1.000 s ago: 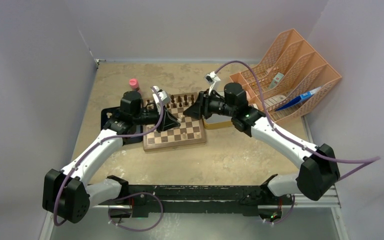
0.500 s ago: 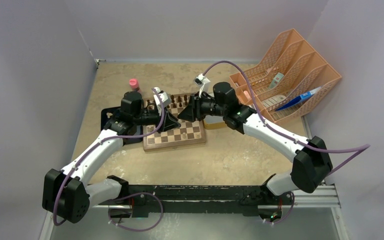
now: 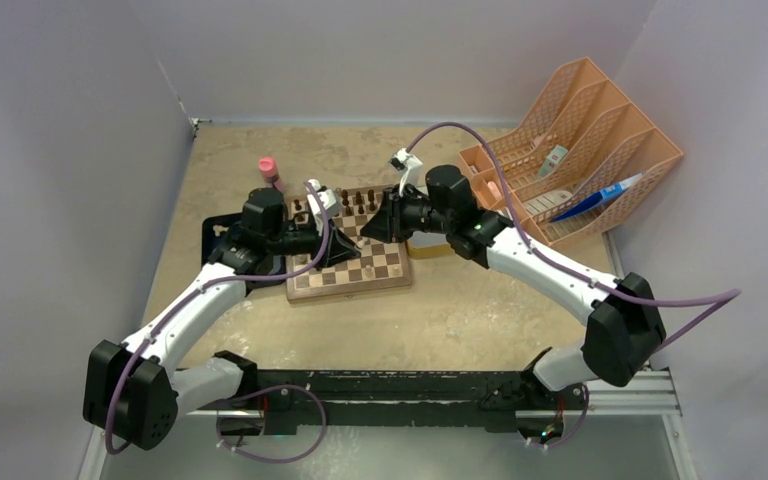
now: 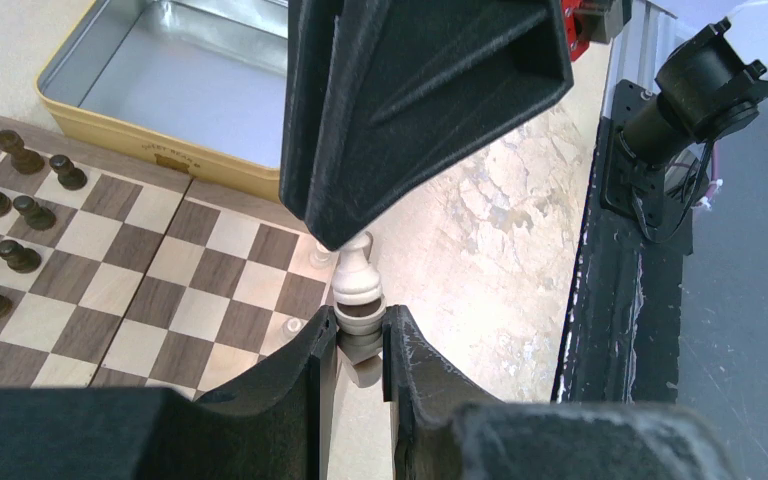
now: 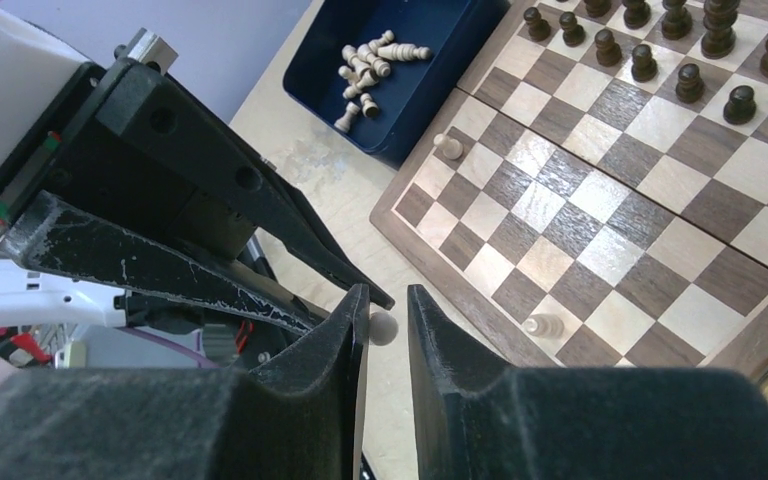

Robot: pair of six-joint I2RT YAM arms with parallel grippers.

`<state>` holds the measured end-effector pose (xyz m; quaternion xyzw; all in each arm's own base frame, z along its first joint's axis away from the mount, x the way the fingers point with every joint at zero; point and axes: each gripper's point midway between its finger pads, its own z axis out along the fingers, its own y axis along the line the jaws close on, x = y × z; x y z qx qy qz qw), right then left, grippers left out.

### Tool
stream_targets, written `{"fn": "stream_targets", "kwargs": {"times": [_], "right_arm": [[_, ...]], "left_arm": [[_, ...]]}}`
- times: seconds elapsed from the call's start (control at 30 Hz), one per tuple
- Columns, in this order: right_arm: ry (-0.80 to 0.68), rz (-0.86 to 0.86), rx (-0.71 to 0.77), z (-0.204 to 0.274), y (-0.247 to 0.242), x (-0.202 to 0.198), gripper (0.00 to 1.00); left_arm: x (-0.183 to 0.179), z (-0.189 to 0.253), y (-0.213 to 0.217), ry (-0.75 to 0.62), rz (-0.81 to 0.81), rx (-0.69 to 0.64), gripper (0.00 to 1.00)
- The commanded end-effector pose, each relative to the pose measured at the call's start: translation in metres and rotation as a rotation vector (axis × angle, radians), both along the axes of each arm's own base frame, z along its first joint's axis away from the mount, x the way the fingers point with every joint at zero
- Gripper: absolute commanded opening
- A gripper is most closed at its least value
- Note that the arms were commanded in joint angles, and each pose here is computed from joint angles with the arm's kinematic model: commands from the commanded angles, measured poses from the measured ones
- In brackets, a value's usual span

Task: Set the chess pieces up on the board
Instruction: Pick up the chess piece from the storage box.

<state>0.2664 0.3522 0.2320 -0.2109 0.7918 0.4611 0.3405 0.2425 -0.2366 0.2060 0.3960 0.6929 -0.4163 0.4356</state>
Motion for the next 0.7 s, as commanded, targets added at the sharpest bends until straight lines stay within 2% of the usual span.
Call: {"fn": "stream_targets", "kwargs": {"times": [0.0,0.23,0.4,0.67], "right_arm": [[-0.058,-0.014,0.026,0.019,-0.003,0.000,0.21],[-0.094,-0.069,0.042,0.026,-0.009,0.006,0.18],[-0.056,-0.004,0.065,0.025,-0.002,-0.005,0.34],[-0.005,0.046,0.069,0.011,0.003,-0.013,0.36]], "left_arm": [[0.001,0.009,-0.002,-0.063,-0.007,-0.023,0.00],[0.006,0.007,-0.001,-0.062,0.019,-0.010,0.00],[0.006,0.006,-0.001,-0.062,0.016,-0.011,0.00],[0.005,0.007,-0.001,-0.064,0.014,-0.017,0.00]]}}
